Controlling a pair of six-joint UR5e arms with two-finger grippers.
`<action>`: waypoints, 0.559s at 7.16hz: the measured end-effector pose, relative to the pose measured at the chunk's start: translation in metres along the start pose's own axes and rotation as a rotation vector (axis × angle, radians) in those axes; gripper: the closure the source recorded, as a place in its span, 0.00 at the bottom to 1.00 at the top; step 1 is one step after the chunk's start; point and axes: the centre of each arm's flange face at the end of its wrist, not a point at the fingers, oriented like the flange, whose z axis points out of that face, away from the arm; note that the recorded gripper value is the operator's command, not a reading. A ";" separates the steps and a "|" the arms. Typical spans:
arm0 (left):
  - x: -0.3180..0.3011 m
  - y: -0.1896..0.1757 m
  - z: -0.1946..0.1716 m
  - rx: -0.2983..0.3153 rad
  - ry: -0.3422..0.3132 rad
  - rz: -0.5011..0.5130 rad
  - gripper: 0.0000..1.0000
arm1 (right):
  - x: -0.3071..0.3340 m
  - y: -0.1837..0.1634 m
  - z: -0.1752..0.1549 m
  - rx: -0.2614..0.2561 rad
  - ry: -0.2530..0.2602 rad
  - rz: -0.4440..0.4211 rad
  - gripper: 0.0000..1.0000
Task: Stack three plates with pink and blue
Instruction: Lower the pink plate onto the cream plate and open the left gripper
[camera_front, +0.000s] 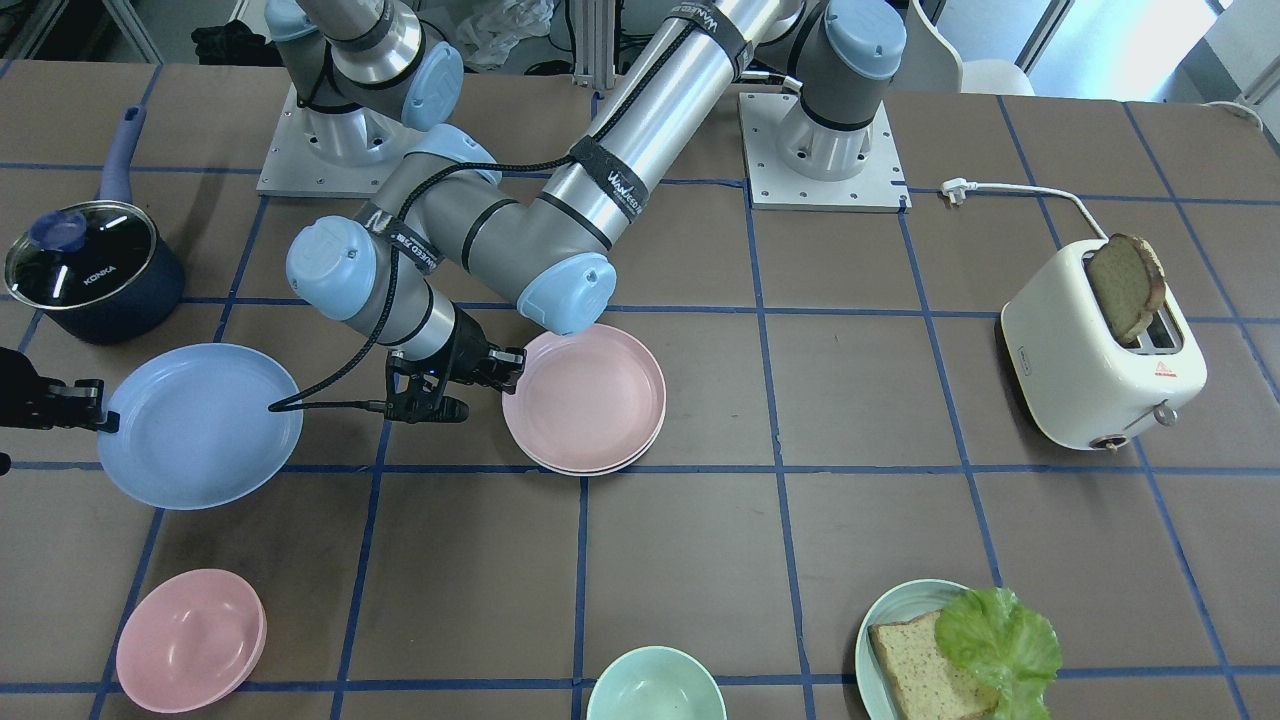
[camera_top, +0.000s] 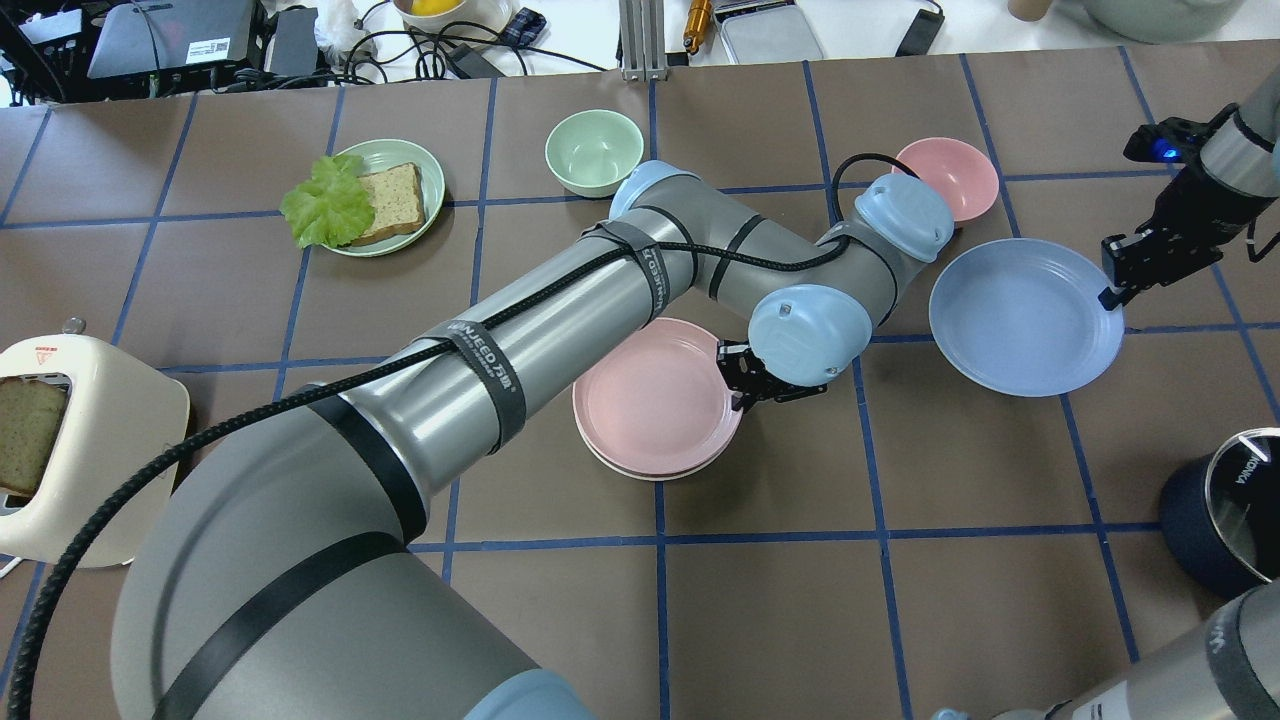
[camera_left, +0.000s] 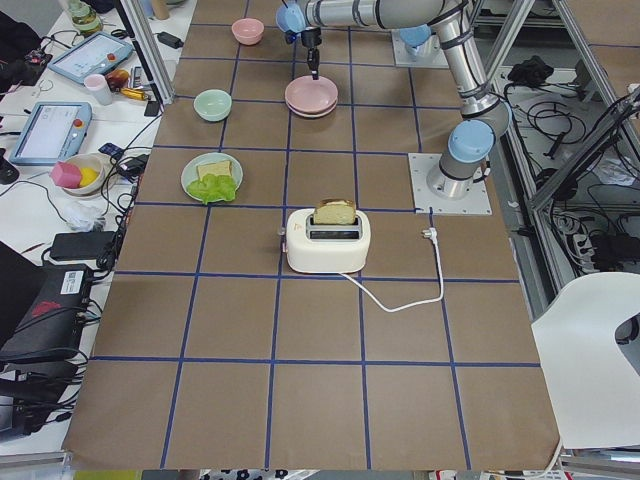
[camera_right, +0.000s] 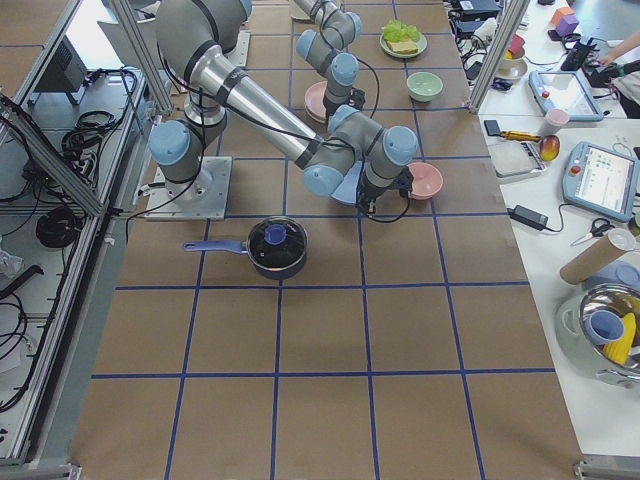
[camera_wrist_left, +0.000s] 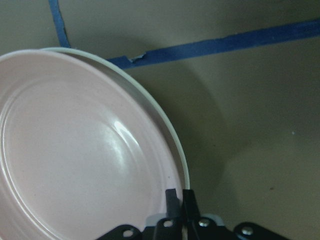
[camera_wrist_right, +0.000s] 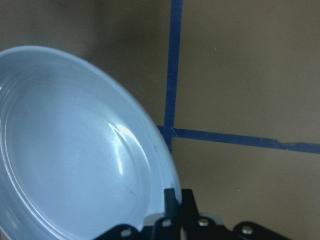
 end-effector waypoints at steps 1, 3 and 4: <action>0.000 0.000 0.001 0.000 -0.002 0.000 0.36 | -0.001 0.000 0.000 -0.001 0.000 0.001 1.00; 0.000 0.000 0.000 -0.002 -0.003 0.000 0.04 | -0.001 0.000 0.001 -0.004 -0.002 0.001 1.00; -0.002 0.001 -0.004 0.000 0.001 -0.001 0.00 | -0.001 0.000 0.001 -0.004 -0.002 0.002 1.00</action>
